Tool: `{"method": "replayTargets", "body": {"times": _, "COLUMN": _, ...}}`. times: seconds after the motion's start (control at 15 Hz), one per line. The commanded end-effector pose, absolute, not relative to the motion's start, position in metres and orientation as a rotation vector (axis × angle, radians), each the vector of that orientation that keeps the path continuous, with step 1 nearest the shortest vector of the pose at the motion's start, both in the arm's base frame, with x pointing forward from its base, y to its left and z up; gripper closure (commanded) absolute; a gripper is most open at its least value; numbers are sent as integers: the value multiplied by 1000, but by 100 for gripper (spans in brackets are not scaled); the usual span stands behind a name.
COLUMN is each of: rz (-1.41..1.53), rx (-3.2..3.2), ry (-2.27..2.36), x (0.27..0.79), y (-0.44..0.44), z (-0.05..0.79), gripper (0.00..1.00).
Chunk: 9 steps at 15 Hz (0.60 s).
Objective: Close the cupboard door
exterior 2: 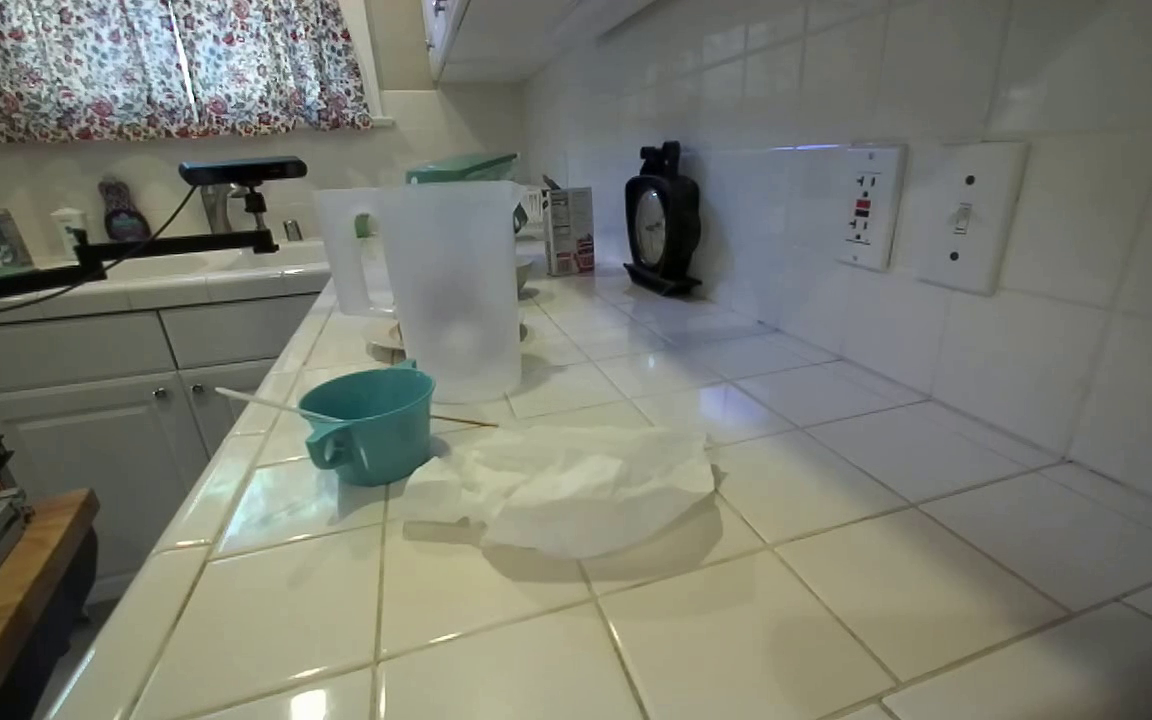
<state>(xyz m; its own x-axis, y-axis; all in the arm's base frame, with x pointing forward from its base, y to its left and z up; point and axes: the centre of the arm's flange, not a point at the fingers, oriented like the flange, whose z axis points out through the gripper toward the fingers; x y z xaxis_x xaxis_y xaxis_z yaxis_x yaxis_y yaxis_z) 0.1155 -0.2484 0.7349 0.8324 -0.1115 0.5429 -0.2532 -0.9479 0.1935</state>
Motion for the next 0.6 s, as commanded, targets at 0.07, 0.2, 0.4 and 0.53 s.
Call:
{"method": "replayTargets", "body": {"times": 0.07, "rz": 827, "rx": 2819, "ry": -158, "x": 105, "y": -229, "z": 744, "gripper": 0}}
{"method": "replayTargets", "body": {"times": 0.2, "rz": 840, "rx": 2840, "ry": -113, "x": 108, "y": -221, "z": 744, "gripper": 0}}
{"method": "replayTargets", "body": {"times": 0.4, "rz": 851, "rx": 2875, "ry": -35, "x": 114, "y": -209, "z": 744, "gripper": 0}}
{"method": "replayTargets", "body": {"times": 0.53, "rz": 863, "rx": 2899, "ry": 15, "x": 119, "y": -201, "z": 745, "gripper": 0}}
